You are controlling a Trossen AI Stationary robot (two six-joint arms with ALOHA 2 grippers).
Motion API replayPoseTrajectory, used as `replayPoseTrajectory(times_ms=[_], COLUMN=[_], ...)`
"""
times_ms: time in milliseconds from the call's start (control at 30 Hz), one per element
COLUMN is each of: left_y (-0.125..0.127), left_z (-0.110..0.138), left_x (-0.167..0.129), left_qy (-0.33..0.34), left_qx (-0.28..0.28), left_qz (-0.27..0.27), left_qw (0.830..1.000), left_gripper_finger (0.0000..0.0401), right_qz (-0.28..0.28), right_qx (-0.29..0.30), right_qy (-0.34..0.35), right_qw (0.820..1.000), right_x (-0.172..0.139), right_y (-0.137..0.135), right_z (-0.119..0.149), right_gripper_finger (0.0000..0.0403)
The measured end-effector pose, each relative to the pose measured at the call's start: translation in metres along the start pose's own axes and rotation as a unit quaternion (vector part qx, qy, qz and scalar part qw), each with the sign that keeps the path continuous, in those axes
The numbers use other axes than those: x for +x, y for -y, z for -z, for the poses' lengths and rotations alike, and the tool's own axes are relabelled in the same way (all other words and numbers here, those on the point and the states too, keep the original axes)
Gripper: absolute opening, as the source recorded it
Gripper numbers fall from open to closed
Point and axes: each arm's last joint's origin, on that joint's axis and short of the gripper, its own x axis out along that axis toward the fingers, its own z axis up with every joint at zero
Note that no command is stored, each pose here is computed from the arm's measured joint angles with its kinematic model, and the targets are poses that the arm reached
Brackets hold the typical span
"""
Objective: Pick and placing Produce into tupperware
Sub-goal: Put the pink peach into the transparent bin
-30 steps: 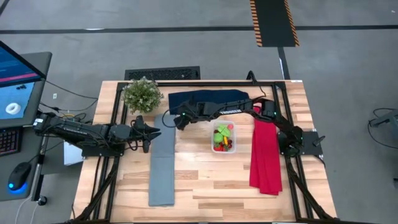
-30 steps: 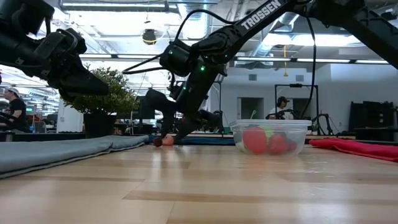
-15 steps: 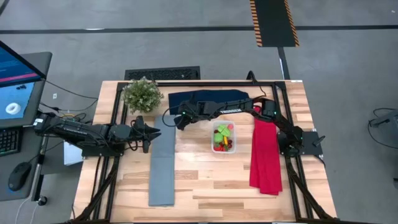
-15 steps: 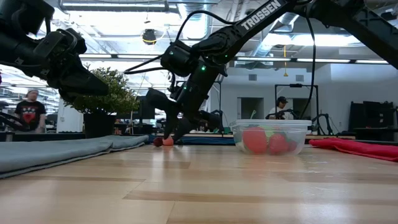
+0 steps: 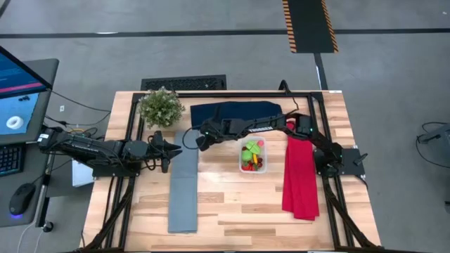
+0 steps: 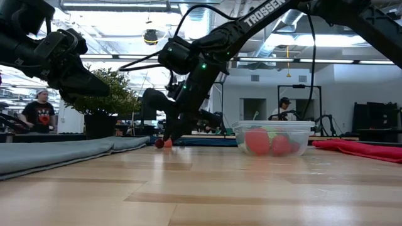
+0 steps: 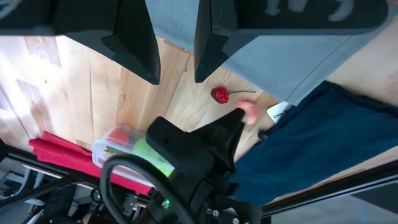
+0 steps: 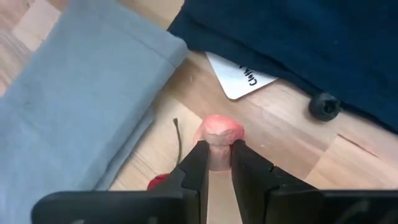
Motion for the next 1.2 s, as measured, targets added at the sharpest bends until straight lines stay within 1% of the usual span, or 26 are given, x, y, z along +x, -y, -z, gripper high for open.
replayPoseTrajectory(times_ms=[167,267,333,467,533,633,767,967,1100,1200], left_y=[0.0,0.0,-0.001,-0.001,-0.001,-0.002,-0.002,-0.002,-0.002,-0.002], left_z=[0.0,0.001,0.002,0.003,0.003,0.004,0.004,0.004,0.004,0.004], left_x=[0.0,0.0,0.0,0.0,0.0,0.0,0.0,0.0,0.0,0.0], left_qy=[-0.001,-0.005,-0.01,-0.012,-0.014,-0.02,-0.02,-0.019,-0.019,-0.019], left_qx=[0.0,0.002,0.004,0.001,-0.001,-0.001,-0.002,-0.003,-0.004,-0.004], left_qz=[0.0,-0.002,-0.004,-0.005,-0.006,-0.009,-0.009,-0.009,-0.009,-0.009], left_qw=[1.0,1.0,1.0,1.0,1.0,1.0,1.0,1.0,1.0,1.0], left_gripper_finger=[0.0087,0.0087,0.0087,0.0087,0.0087,0.0087,0.0087,0.0087,0.0087,0.0087], right_qz=[0.021,0.051,0.061,0.066,0.09,0.147,0.196,0.213,0.24,0.271], right_qx=[-0.02,-0.031,-0.036,-0.052,-0.059,-0.064,-0.065,-0.065,-0.062,-0.051], right_qy=[-0.006,-0.003,0.004,0.004,-0.004,-0.019,-0.041,-0.068,-0.076,-0.082], right_qw=[1.0,0.998,0.997,0.996,0.994,0.987,0.978,0.973,0.966,0.958], right_x=[-0.01,-0.026,-0.036,-0.062,-0.074,-0.087,-0.102,-0.111,-0.117,-0.122], right_y=[-0.001,-0.001,-0.003,-0.01,-0.011,-0.01,-0.012,-0.021,-0.023,-0.02], right_z=[0.002,0.001,-0.001,0.001,0.006,0.018,0.035,0.057,0.068,0.074], right_gripper_finger=[0.0079,0.0079,0.0079,0.0079,0.0079,0.0079,0.0079,0.0079,0.0079,0.0079])
